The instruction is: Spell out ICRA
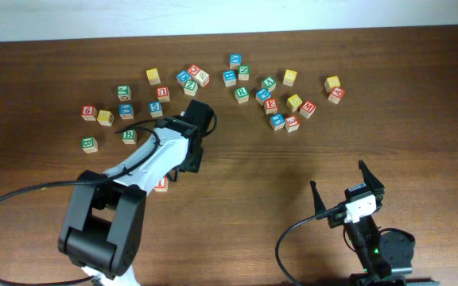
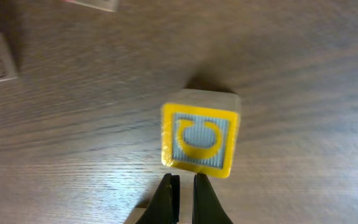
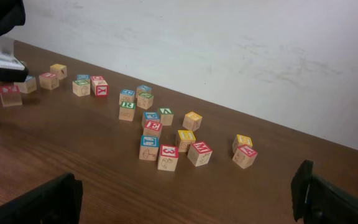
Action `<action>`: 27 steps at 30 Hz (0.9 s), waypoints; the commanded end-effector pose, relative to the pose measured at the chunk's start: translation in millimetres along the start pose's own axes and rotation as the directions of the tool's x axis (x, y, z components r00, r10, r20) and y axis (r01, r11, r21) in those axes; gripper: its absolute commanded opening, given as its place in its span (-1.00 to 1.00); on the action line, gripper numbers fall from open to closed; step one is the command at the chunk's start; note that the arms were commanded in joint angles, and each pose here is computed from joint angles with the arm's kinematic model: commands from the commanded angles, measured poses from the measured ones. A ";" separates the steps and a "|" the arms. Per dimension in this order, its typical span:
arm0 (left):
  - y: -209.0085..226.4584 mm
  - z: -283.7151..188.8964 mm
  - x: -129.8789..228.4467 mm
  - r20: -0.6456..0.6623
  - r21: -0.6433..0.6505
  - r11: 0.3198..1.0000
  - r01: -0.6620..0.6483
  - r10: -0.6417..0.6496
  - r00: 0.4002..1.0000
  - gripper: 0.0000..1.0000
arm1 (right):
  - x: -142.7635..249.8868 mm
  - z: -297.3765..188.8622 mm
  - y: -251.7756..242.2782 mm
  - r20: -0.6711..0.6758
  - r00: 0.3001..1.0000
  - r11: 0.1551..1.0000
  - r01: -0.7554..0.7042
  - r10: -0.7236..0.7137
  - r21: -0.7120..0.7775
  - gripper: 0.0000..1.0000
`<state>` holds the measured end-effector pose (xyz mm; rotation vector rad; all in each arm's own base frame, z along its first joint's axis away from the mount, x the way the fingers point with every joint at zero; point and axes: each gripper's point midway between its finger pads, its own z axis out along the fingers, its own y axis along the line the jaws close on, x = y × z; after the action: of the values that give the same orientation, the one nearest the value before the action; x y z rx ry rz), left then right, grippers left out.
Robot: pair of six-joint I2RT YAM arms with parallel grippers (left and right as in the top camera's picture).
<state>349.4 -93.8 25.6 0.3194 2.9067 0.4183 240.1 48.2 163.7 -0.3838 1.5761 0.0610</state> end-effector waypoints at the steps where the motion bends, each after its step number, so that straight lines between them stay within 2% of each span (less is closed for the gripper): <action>1: 22.4 3.5 -1.9 0.010 -0.058 0.991 0.123 -0.123 0.992 -0.97 | 1.5 0.1 4.0 0.000 1.000 1.000 -0.005 0.005 -0.019 0.97; 5: 27.8 -4.3 -7.0 0.003 -0.050 0.988 0.146 -0.147 0.989 -1.00 | 1.5 0.1 4.0 0.000 1.000 1.000 -0.004 0.004 -0.019 0.97; 9: 25.0 -19.0 -29.8 0.055 -0.006 0.986 0.168 -0.167 0.984 -1.00 | 1.5 0.1 4.0 0.000 1.000 1.000 -0.005 0.005 -0.019 0.97; 11: 16.0 -24.0 -39.0 0.071 0.057 0.983 0.174 -0.178 0.981 -1.00 | 1.5 0.1 4.0 0.000 1.000 1.000 -0.004 0.004 -0.019 0.97; 13: -4.8 -28.2 -52.2 0.096 0.183 0.967 0.174 -0.194 0.976 -1.00 | 1.5 0.1 4.0 0.000 1.000 1.000 -0.005 0.005 -0.019 0.97; 16: -17.5 -32.5 -63.3 0.124 0.261 0.951 0.169 -0.206 0.971 -1.00 | 1.5 0.1 4.0 0.000 1.000 1.000 -0.005 0.005 -0.019 0.97; 21: -20.6 -29.3 -73.5 0.172 0.276 0.946 0.169 -0.222 0.960 -1.00 | 1.5 0.1 4.0 0.001 1.000 1.000 -0.005 0.005 -0.019 0.97; 27: -21.8 -22.1 -67.0 0.160 0.271 0.948 0.169 -0.218 0.963 -1.00 | 1.5 0.1 4.0 0.000 1.000 1.000 -0.004 0.004 -0.019 0.97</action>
<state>410.2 -134.8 55.4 0.1057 2.7519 -0.0001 240.1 48.3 163.7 -0.3832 1.5762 0.0622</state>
